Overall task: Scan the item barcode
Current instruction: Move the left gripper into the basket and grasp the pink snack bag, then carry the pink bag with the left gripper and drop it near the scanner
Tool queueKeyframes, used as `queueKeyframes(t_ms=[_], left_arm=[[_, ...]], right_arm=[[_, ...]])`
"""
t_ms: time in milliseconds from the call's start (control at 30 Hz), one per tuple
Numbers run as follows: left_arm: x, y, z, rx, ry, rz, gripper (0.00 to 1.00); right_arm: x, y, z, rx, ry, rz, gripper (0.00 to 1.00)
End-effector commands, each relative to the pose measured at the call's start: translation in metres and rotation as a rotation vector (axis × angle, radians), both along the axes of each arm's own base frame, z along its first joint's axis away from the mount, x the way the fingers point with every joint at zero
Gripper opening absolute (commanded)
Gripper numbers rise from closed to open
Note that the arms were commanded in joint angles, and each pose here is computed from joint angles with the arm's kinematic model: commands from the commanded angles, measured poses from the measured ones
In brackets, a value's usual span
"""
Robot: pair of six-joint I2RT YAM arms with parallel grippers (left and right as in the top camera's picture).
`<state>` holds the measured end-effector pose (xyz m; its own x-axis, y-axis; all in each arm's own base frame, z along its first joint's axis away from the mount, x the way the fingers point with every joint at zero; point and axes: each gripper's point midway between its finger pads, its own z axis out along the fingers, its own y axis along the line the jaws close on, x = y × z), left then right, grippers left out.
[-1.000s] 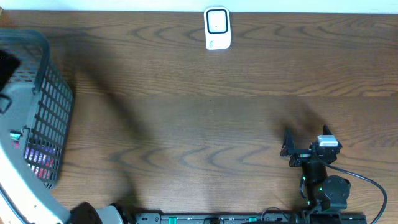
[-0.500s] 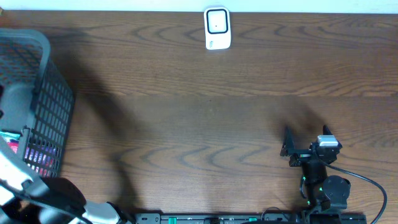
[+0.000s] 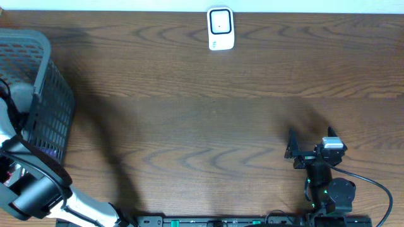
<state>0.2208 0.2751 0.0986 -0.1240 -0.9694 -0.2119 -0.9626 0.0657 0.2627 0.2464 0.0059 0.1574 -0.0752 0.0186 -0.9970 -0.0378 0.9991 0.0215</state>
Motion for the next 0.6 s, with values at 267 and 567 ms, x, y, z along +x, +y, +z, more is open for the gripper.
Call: queueKeyframes(t_ms=[267, 567], left_arm=[[-0.027, -0.008, -0.046, 0.006, 0.102, 0.007, 0.82], [-0.024, -0.007, -0.036, 0.009, 0.085, -0.016, 0.07]], right_arm=[[0.000, -0.002, -0.001, 0.011, 0.001, -0.012, 0.99], [0.000, -0.002, -0.001, 0.011, 0.001, -0.012, 0.99]])
